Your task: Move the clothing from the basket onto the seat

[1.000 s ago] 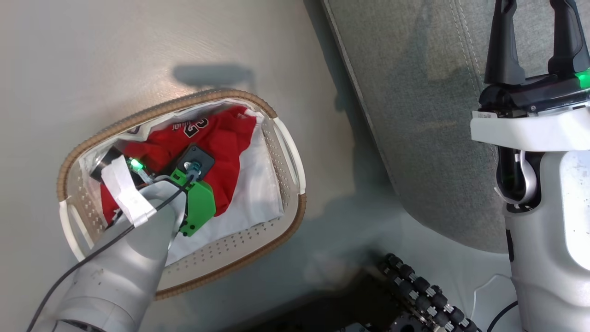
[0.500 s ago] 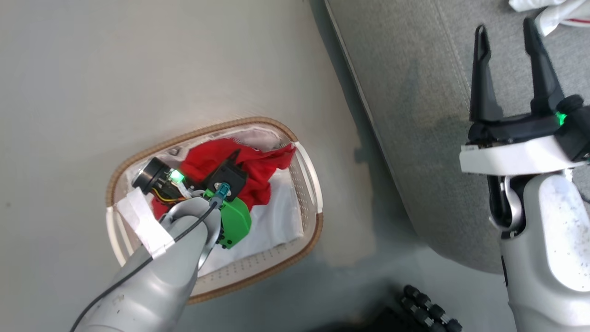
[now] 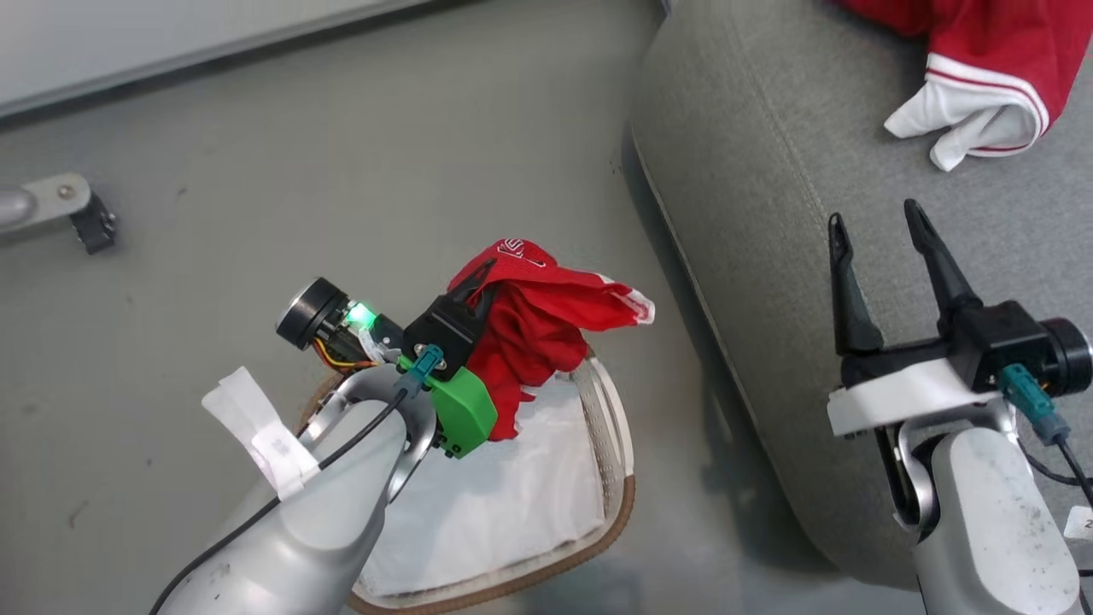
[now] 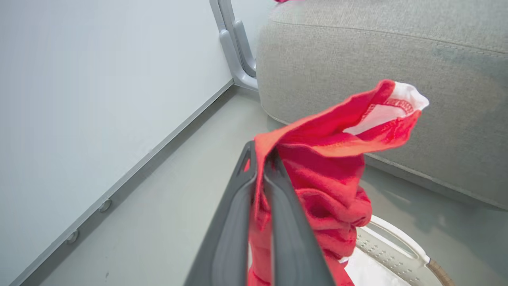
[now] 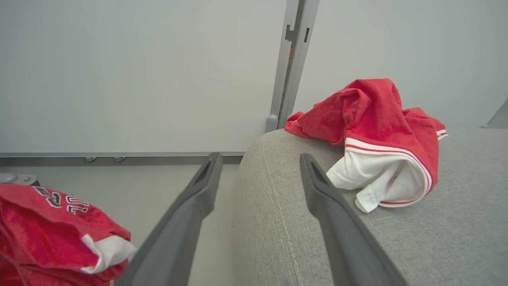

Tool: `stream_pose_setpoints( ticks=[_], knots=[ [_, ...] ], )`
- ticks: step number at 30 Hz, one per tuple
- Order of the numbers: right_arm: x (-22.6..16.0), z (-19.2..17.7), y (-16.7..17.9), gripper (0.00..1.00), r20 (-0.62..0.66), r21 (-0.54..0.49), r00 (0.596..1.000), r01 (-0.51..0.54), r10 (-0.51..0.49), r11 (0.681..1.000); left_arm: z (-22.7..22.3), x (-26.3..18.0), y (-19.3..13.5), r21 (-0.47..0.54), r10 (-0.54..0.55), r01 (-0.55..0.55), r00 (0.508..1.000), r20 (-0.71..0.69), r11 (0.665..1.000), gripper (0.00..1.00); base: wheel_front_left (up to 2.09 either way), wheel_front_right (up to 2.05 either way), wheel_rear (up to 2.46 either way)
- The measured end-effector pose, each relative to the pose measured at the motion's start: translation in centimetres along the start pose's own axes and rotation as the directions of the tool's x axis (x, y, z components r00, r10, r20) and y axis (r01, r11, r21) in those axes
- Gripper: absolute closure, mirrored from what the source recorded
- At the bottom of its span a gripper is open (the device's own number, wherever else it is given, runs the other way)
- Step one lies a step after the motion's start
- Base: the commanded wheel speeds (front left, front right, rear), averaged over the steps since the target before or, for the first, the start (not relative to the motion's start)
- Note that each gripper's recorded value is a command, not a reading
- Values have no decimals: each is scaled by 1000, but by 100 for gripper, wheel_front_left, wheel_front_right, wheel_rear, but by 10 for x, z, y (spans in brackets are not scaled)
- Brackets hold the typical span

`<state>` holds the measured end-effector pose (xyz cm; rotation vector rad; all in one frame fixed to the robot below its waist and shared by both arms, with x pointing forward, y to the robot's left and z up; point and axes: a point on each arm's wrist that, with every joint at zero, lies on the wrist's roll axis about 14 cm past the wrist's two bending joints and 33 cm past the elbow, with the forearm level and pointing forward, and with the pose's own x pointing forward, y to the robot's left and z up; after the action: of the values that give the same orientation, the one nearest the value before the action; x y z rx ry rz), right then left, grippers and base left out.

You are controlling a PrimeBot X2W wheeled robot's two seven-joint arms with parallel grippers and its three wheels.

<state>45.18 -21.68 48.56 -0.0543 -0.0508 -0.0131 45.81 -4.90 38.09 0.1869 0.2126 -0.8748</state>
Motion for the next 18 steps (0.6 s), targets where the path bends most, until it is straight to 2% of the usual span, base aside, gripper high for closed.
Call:
stream_pose_setpoints(
  ticks=[6,10,18],
  knots=[
    [-21,23,12,0,40,6,999,-31,31,1000,80,-11,18,136,33,-51,991,131,989,100,0,0,0],
    [-35,39,20,0,74,8,996,-54,53,999,148,-21,25,242,36,-96,971,238,965,100,0,0,0],
    [-53,67,32,0,144,6,986,-89,87,996,248,-51,32,354,42,-190,921,388,916,100,0,0,0]
  ],
)
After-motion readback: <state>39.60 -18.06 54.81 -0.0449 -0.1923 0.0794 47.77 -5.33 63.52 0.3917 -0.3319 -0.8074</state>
